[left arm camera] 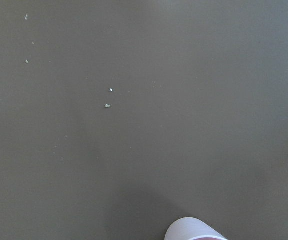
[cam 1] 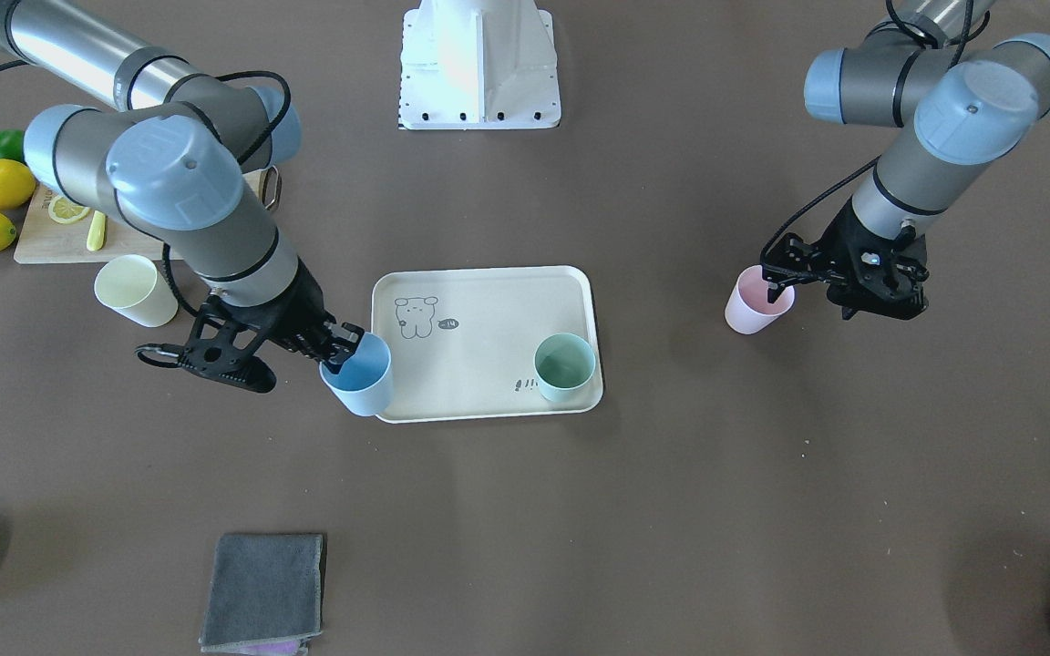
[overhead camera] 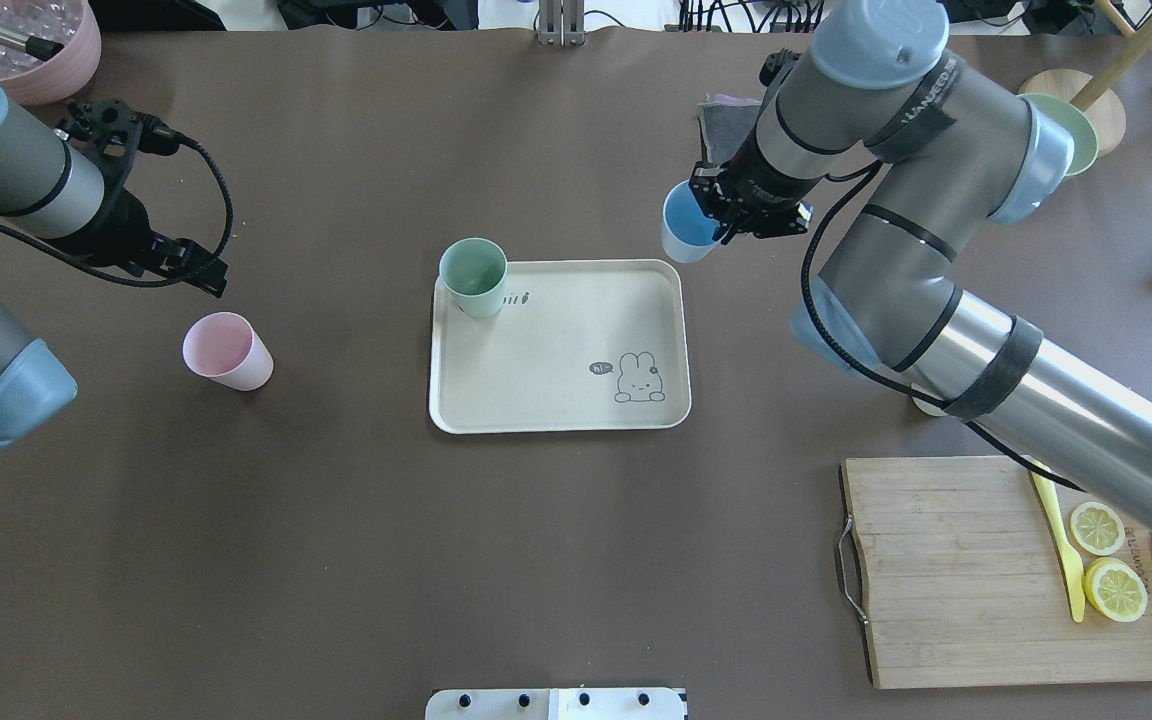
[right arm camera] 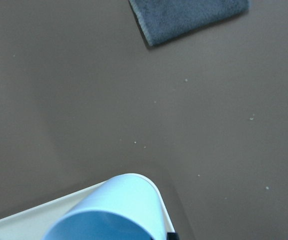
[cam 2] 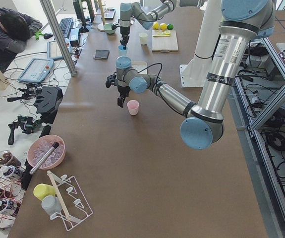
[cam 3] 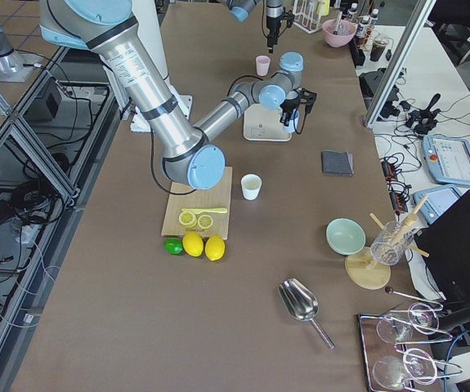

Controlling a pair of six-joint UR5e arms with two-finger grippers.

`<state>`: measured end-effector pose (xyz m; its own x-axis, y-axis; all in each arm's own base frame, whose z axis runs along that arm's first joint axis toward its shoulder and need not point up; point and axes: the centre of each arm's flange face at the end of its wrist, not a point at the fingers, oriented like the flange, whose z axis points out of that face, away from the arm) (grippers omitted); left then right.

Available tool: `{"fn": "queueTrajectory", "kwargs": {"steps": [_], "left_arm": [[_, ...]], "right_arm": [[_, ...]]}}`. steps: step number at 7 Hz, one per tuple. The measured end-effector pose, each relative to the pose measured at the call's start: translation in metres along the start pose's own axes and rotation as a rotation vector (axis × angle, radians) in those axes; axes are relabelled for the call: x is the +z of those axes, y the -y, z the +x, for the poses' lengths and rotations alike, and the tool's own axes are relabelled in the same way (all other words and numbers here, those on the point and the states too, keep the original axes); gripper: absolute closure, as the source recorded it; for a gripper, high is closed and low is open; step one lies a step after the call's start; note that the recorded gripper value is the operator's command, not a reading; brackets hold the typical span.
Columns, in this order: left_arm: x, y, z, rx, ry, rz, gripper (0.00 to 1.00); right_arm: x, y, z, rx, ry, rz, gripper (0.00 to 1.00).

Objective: Place all cups on tray

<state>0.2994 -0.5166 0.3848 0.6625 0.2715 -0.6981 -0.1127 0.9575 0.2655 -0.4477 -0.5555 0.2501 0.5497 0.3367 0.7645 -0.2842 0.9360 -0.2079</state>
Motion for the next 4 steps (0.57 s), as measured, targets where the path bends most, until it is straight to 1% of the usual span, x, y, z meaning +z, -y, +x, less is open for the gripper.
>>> {"fn": "queueTrajectory", "kwargs": {"steps": [1, 2, 3, 4], "left_arm": [[0.001, -0.001, 0.002, 0.001, -0.001, -0.001, 0.01], [0.001, -0.001, 0.002, 0.001, -0.002, -0.001, 0.01], [0.001, -0.001, 0.003, 0.000, -0.002, -0.002, 0.01], [0.004, -0.003, 0.003, 0.000, -0.001, -0.007, 0.01]], "right_arm": [[0.017, -0.018, -0.010, 0.002, -0.013, 0.001, 0.53], [0.033, -0.029, -0.015, 0.021, -0.030, 0.004, 0.20], [0.041, -0.033, -0.018, 0.039, -0.039, 0.011, 0.01], [0.045, -0.036, -0.021, 0.054, -0.041, 0.022, 0.01]]}}
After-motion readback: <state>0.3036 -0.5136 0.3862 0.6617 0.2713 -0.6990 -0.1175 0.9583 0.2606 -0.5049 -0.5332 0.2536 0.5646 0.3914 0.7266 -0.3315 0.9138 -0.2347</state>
